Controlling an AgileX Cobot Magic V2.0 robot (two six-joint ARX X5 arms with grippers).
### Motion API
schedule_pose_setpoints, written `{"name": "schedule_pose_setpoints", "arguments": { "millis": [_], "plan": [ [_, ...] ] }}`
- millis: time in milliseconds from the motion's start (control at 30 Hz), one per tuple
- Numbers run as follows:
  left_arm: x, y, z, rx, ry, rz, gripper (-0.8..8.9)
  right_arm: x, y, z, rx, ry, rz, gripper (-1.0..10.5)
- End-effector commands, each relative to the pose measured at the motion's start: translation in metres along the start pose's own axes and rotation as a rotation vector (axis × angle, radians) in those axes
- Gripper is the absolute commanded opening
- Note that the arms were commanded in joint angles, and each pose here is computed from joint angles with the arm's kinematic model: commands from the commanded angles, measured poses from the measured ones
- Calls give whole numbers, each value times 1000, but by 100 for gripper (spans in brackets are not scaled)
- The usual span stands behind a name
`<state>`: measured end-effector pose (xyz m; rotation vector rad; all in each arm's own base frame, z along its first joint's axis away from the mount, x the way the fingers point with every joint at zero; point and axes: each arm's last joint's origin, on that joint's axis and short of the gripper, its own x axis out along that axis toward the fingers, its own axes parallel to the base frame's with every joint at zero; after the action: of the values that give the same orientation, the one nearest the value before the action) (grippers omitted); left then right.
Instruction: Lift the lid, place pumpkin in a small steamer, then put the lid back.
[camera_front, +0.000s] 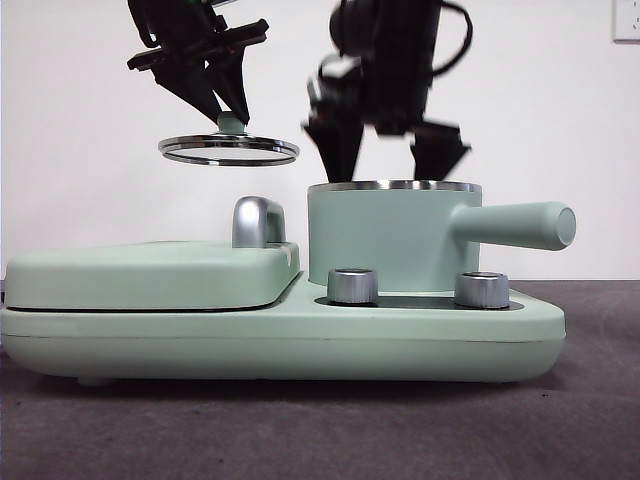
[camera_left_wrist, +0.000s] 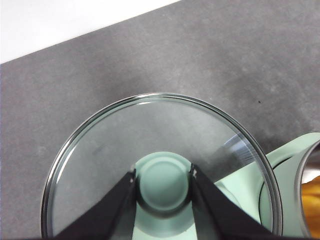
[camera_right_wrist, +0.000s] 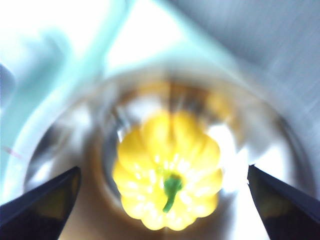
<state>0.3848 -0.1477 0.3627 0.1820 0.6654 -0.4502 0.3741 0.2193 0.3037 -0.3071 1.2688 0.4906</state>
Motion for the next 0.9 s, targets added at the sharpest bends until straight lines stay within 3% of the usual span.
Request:
{"name": "schedule_pose_setpoints", "arguments": {
  "millis": [33, 200, 400, 533, 700, 900],
  "plan": [
    [-12, -1, 12, 3, -56, 2, 11, -24, 4, -6, 17, -1, -2, 529],
    [-12, -5, 11, 7, -48, -6, 11, -94, 7, -50, 19, -100, 3, 529],
    [-11, -22, 12, 32, -49, -39, 11, -163, 19, -175, -26, -197, 30, 528],
    [-11, -38, 13, 57, -50, -70, 11, -187, 19, -270, -59, -335, 54, 528],
    [-11, -61, 13, 88, -52, -114, 11, -197, 12, -360, 93, -718, 153, 528],
    [-14, -100, 11, 149, -51, -191, 11, -197, 7, -419, 110, -899, 192, 528]
  ]
}}
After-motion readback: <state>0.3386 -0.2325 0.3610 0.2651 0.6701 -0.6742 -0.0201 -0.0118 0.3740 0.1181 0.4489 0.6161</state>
